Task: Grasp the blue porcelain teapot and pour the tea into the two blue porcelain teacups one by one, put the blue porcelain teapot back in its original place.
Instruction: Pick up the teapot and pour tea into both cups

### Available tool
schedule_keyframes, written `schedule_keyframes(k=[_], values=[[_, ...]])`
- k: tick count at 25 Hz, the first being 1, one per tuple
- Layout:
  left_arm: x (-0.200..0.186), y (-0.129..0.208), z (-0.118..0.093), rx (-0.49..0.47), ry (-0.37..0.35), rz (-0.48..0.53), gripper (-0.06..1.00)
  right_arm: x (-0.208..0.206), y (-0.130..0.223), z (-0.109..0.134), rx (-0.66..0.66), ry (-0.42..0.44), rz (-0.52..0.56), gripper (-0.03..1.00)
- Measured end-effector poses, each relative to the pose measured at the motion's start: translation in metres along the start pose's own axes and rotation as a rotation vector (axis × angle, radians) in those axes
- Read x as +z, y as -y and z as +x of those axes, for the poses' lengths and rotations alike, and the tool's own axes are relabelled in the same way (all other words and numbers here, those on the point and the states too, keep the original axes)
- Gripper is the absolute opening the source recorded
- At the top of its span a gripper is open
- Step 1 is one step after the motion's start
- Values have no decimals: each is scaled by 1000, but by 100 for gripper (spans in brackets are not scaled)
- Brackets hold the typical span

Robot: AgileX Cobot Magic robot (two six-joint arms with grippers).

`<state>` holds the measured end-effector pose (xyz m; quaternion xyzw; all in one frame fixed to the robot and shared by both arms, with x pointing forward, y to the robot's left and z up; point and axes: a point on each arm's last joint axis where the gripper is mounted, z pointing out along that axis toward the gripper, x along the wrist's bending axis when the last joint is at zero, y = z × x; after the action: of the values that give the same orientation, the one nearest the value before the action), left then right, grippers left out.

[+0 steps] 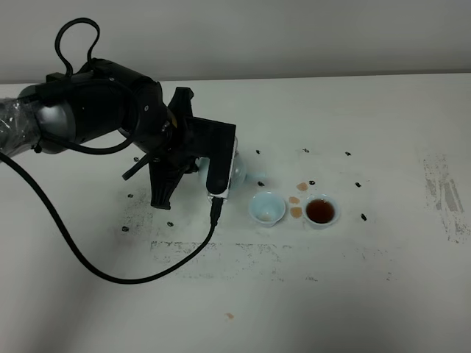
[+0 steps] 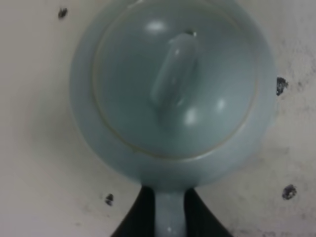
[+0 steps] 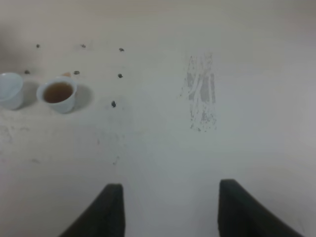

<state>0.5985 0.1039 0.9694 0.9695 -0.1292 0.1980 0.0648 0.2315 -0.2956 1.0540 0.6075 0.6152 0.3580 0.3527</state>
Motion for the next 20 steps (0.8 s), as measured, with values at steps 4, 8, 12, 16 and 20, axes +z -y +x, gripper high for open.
schedule_keyframes(k=[4, 8, 12, 16, 20], values=[[0, -5, 0, 57, -17, -7, 4, 0, 0, 0, 0, 0, 0, 42], [0, -9, 0, 121, -24, 5, 4, 0, 0, 0, 0, 0, 0, 42], [-1, -9, 0, 178, -32, 37, 4, 0, 0, 0, 0, 0, 0, 42], [-1, -8, 1, 210, -35, 59, 4, 0, 0, 0, 0, 0, 0, 42], [-1, -8, 1, 252, -42, 85, 4, 0, 0, 0, 0, 0, 0, 42]])
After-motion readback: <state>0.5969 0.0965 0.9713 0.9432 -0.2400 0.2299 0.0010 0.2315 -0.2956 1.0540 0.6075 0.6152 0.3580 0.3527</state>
